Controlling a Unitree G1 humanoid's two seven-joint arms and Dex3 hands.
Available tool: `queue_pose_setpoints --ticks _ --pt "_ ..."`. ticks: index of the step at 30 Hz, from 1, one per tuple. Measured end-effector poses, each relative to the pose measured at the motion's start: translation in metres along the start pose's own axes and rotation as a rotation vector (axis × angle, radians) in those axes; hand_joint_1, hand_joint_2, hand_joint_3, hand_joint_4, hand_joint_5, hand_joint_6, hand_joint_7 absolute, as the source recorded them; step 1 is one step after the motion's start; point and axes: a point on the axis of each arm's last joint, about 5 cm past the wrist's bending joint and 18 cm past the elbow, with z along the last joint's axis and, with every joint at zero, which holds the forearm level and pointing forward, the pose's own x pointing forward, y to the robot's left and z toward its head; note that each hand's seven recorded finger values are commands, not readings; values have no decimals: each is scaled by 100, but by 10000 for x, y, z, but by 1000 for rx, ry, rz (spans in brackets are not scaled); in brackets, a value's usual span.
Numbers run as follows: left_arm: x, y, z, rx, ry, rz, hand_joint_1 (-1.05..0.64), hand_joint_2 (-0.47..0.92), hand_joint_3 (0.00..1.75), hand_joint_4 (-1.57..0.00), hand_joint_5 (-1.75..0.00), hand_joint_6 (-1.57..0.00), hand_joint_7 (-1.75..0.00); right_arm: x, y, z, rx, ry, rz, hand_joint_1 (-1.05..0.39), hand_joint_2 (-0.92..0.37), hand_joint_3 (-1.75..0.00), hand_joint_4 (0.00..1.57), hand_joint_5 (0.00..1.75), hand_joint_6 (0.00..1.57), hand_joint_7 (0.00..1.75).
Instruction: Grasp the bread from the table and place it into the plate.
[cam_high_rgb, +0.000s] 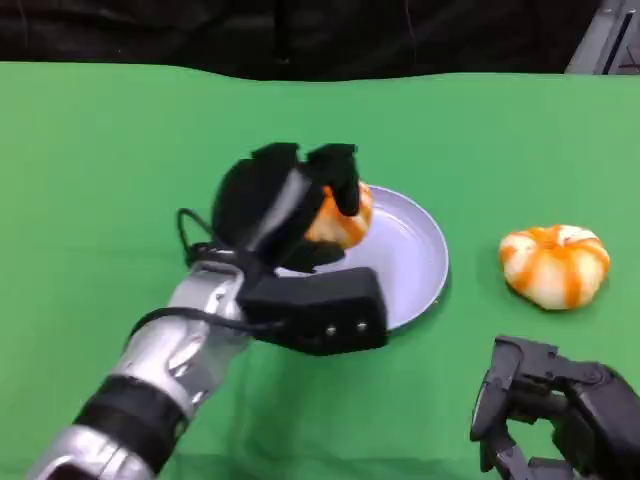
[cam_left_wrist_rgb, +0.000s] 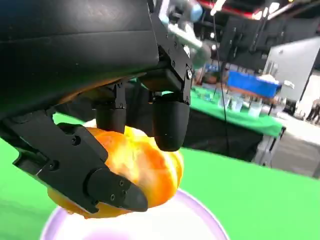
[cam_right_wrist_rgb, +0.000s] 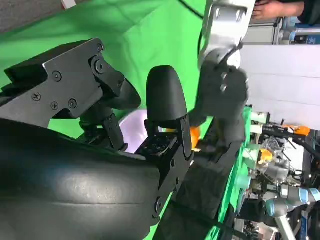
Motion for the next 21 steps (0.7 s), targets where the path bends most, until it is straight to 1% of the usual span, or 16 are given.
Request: queue_pose_setpoints --ticks 3,6,7,8,9,10,11,12,13,14,15,16,17,19,20,21 --pt "49 -81 24 9 11 -42 -8 92 16 -79 -175 -66 -159 -11 14 12 6 -5 1 -3 -62 -107 78 175 71 155" --pt "60 -141 34 0 24 -70 -7 92 20 -78 -175 -70 -155 -20 27 23 8 -7 4 -4 -62 -108 77 175 71 155" --pt "52 -159 31 -9 25 -79 -5 92 25 -76 -171 -71 -150 -23 31 25 9 -7 4 -4 -62 -108 77 175 70 155" --pt "41 -174 21 -22 29 -88 -6 91 28 -76 -161 -76 -134 -25 35 27 10 -8 5 -3 -62 -107 76 175 70 155" --pt "31 -184 10 -38 30 -99 -6 91 30 -76 -156 -80 -125 -27 39 31 11 -9 6 -2 -62 -107 76 175 70 155" --pt "21 -194 -3 -50 28 -109 -16 92 31 -74 -109 -82 -86 -27 43 34 12 -10 5 -2 -62 -107 76 175 70 155" --pt "10 -203 -14 -58 25 -120 -26 92 33 -75 -67 -83 -52 -27 47 36 13 -12 4 -2 -61 -107 76 175 70 155" --pt "1 -209 -23 -59 24 -135 -32 92 34 -77 -42 -85 -31 -26 50 36 13 -12 1 -2 -61 -107 77 175 70 155" --pt "-5 -215 -31 -57 28 -151 -45 92 39 -67 -20 -75 -14 -25 52 36 11 -12 1 -2 -61 -107 77 175 70 155" --pt "-9 -214 -40 -52 31 -167 -55 92 43 -55 -10 -65 -7 -24 53 37 8 -12 2 -2 -61 -107 77 175 70 155" --pt "-11 -211 -50 -37 37 -190 -60 92 46 -49 -5 -60 -4 -23 54 37 5 -13 2 -1 -61 -107 77 175 70 155" --pt "-14 -208 -62 -18 44 -211 -73 92 53 -27 -2 -45 -2 -23 55 38 4 -13 2 -1 -62 -107 77 175 70 155" --pt "-15 -202 -71 2 50 -232 -79 92 57 -18 -1 -39 -1 -23 54 38 4 -13 2 -1 -62 -107 77 175 70 155" --pt "-7 -182 -76 31 56 -255 -83 92 60 -10 0 -34 0 -23 54 38 6 -14 2 -1 -63 -107 77 175 70 155" --pt "-1 -173 -74 36 58 -258 -83 92 60 -9 0 -34 0 -23 54 38 7 -14 2 -1 -63 -107 77 175 70 154" --pt "5 -165 -69 39 58 -259 -89 92 65 -5 0 -24 0 -22 54 38 7 -15 2 -1 -63 -106 77 175 70 154"
